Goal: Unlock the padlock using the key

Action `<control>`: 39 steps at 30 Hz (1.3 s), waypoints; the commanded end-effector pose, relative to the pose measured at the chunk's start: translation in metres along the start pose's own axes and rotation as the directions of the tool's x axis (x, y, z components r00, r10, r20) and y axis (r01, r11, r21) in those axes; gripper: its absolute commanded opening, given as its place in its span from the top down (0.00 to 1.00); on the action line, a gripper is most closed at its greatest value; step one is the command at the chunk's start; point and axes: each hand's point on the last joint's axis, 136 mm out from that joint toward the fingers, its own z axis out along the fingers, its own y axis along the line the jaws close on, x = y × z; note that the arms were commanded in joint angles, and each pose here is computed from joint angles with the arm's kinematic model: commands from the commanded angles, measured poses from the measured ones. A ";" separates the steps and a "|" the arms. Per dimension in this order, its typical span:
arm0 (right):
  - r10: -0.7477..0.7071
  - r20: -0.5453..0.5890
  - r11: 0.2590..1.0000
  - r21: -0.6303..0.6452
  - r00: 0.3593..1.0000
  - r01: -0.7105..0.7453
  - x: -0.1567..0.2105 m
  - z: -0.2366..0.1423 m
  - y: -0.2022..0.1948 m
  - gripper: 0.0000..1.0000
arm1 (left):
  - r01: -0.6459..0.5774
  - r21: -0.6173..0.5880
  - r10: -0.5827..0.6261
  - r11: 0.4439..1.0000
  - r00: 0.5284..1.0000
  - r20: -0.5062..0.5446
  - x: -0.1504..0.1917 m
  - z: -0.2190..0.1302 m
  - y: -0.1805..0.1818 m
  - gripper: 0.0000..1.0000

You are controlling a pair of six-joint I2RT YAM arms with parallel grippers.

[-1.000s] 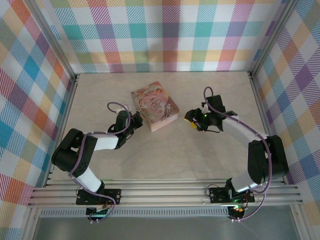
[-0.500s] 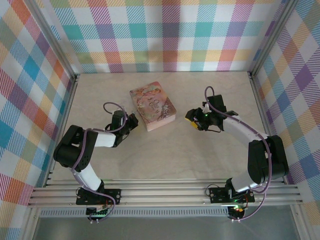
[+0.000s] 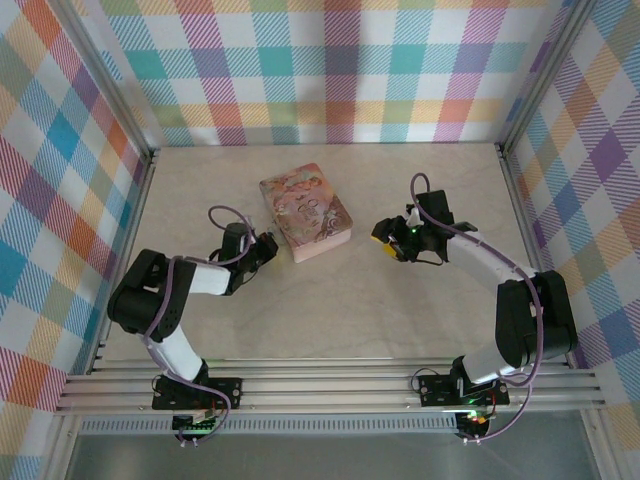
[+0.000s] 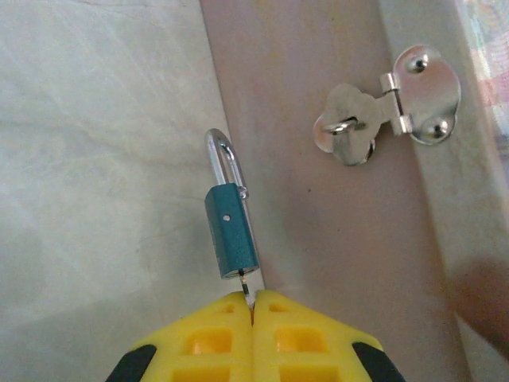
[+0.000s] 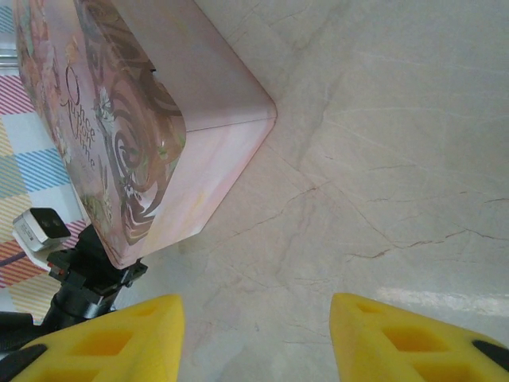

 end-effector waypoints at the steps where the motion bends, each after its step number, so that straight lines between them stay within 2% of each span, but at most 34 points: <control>1: -0.014 0.013 1.000 0.000 1.000 0.014 0.000 -0.009 0.000 0.48 | -0.039 0.006 0.039 0.999 0.999 -0.010 -0.002 -0.021 -0.005 1.00; 8: -0.030 0.031 1.000 -0.002 0.999 0.030 0.000 -0.018 0.004 0.48 | -0.112 0.017 0.113 0.994 0.994 -0.013 -0.006 -0.064 -0.022 1.00; 13: -0.035 0.043 0.999 -0.001 0.998 0.036 0.000 -0.024 0.005 0.48 | -0.168 0.074 0.168 0.983 0.986 0.016 -0.014 -0.095 -0.046 1.00; 17: -0.048 0.061 0.999 0.010 0.997 0.048 0.000 -0.030 0.005 0.47 | -0.222 0.144 0.223 0.964 0.975 0.007 -0.010 -0.105 -0.074 1.00; 27: -0.018 0.078 0.998 0.061 0.997 0.013 0.001 -0.038 -0.024 0.47 | -0.368 0.338 0.423 0.866 0.900 -0.104 0.059 -0.076 -0.165 1.00; 30: 0.011 0.080 0.997 0.075 0.997 -0.017 0.001 -0.039 -0.038 0.47 | -0.382 0.405 0.466 0.831 0.876 -0.129 0.083 -0.060 -0.193 1.00; 39: 0.053 0.066 0.991 0.120 0.996 -0.061 0.009 -0.037 -0.070 0.46 | -0.361 0.543 0.554 0.758 0.796 -0.244 0.158 0.003 -0.248 1.00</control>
